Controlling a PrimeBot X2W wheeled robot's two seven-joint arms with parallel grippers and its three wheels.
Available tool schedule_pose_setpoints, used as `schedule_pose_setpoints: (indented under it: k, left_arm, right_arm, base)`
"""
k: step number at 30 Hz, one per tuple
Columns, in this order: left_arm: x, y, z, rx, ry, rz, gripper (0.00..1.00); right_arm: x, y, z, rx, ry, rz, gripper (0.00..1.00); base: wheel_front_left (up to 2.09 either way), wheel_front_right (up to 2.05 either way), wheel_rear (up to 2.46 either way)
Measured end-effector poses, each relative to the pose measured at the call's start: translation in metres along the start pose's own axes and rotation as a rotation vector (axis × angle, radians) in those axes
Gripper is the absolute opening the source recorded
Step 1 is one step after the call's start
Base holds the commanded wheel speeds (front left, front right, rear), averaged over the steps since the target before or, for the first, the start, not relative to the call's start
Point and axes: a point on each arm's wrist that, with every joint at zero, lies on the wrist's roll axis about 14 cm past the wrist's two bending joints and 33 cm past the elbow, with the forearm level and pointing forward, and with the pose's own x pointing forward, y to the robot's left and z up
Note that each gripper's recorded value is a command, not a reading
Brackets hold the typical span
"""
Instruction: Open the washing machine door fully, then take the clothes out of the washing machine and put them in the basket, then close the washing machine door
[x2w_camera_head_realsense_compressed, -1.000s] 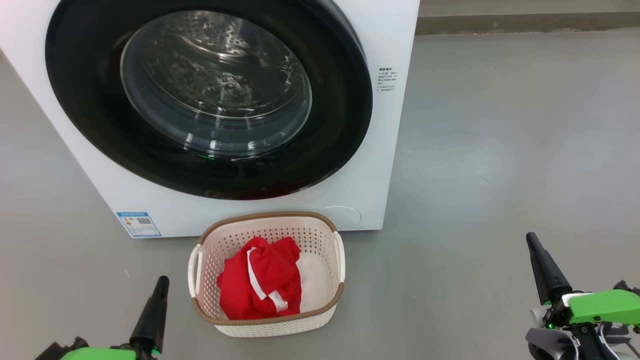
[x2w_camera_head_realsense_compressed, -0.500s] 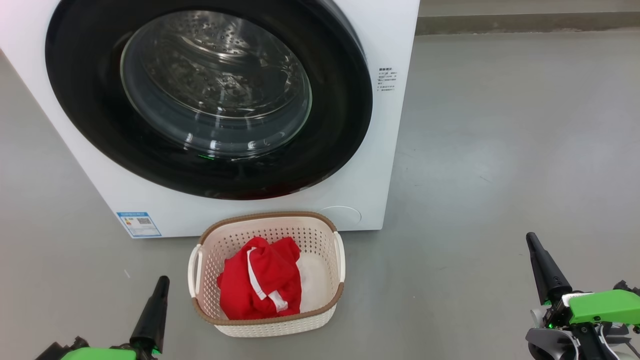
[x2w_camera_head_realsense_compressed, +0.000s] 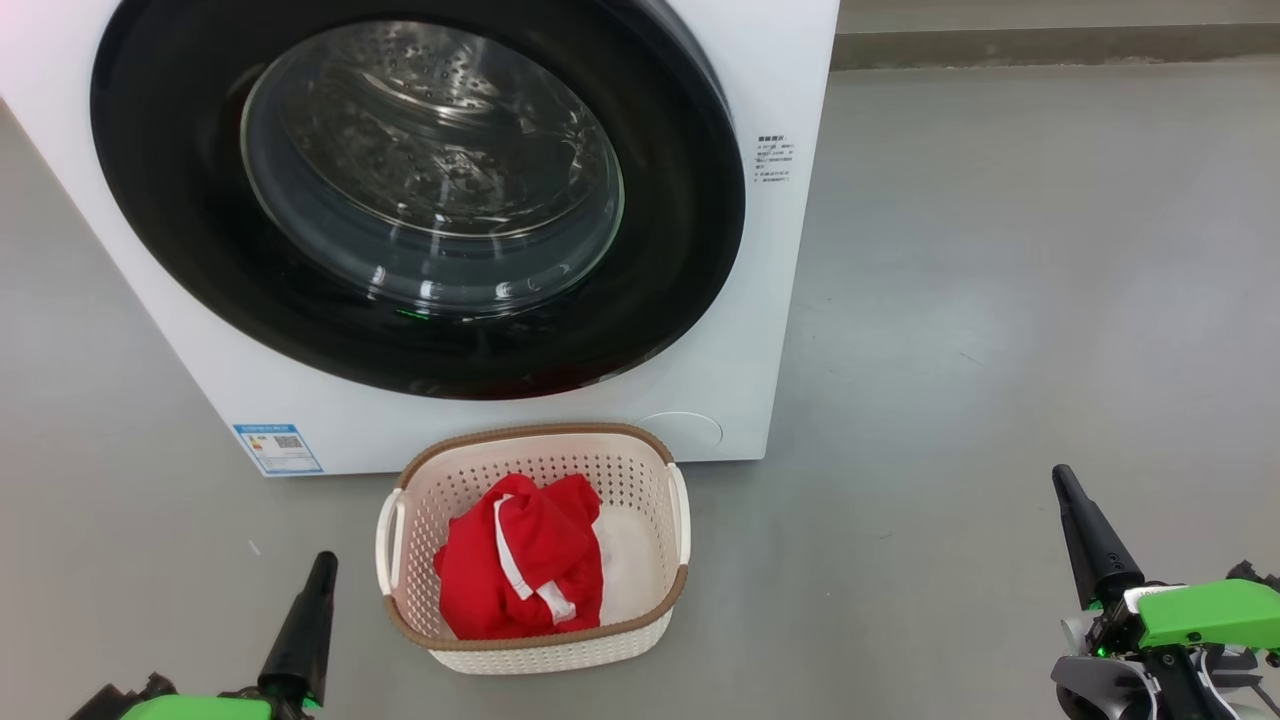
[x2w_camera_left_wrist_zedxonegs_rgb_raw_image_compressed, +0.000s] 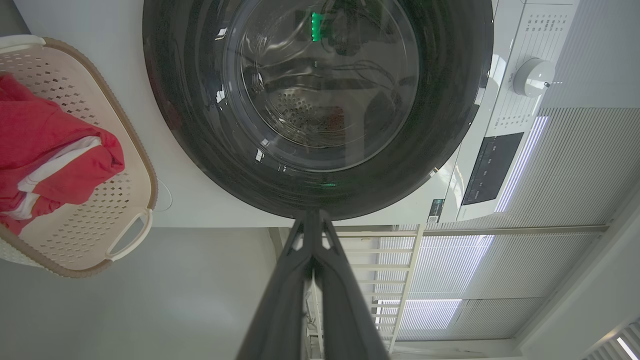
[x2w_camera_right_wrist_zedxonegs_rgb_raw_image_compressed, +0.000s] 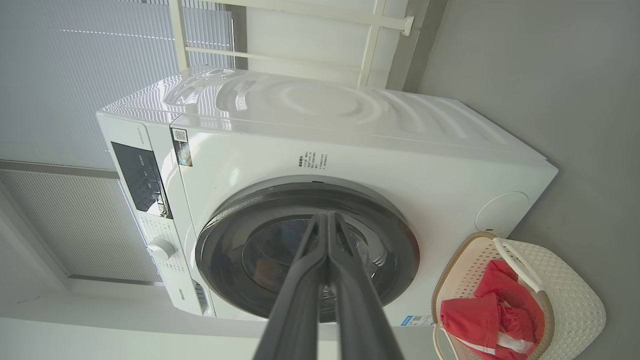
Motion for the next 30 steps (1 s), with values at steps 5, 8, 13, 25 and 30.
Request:
schedule_pose_setpoints:
  k: [5,8,13,25,30]
  left_arm:
    - [0.0,0.0,0.0,-0.002,-0.001,0.0,0.0]
    - [0.0,0.0,-0.0001,-0.001,-0.001,0.0,0.0]
    - [0.0,0.0,0.0003,-0.001,-0.002,0.0,0.0]
    - [0.0,-0.0001,0.0002,-0.001,0.0,-0.001,0.0]
    - [0.0,-0.0001,0.0001,0.002,0.002,0.0,0.0]
  right_arm:
    - [0.0,0.0,0.0,0.0,0.0,0.0,0.0]
    - [0.0,0.0,0.0,0.0,0.0,0.0,0.0]
    - [0.0,0.0,0.0,0.0,0.0,0.0,0.0]
    - [0.0,0.0,0.0,0.0,0.0,0.0,0.0]
    - [0.0,-0.0001,0.0,0.0,0.0,0.0,0.0]
  base:
    - [0.0,0.0,0.0]
    - [0.0,0.0,0.0]
    - [0.0,0.0,0.0]
    - [0.0,0.0,0.0]
    - [0.0,0.0,0.0]
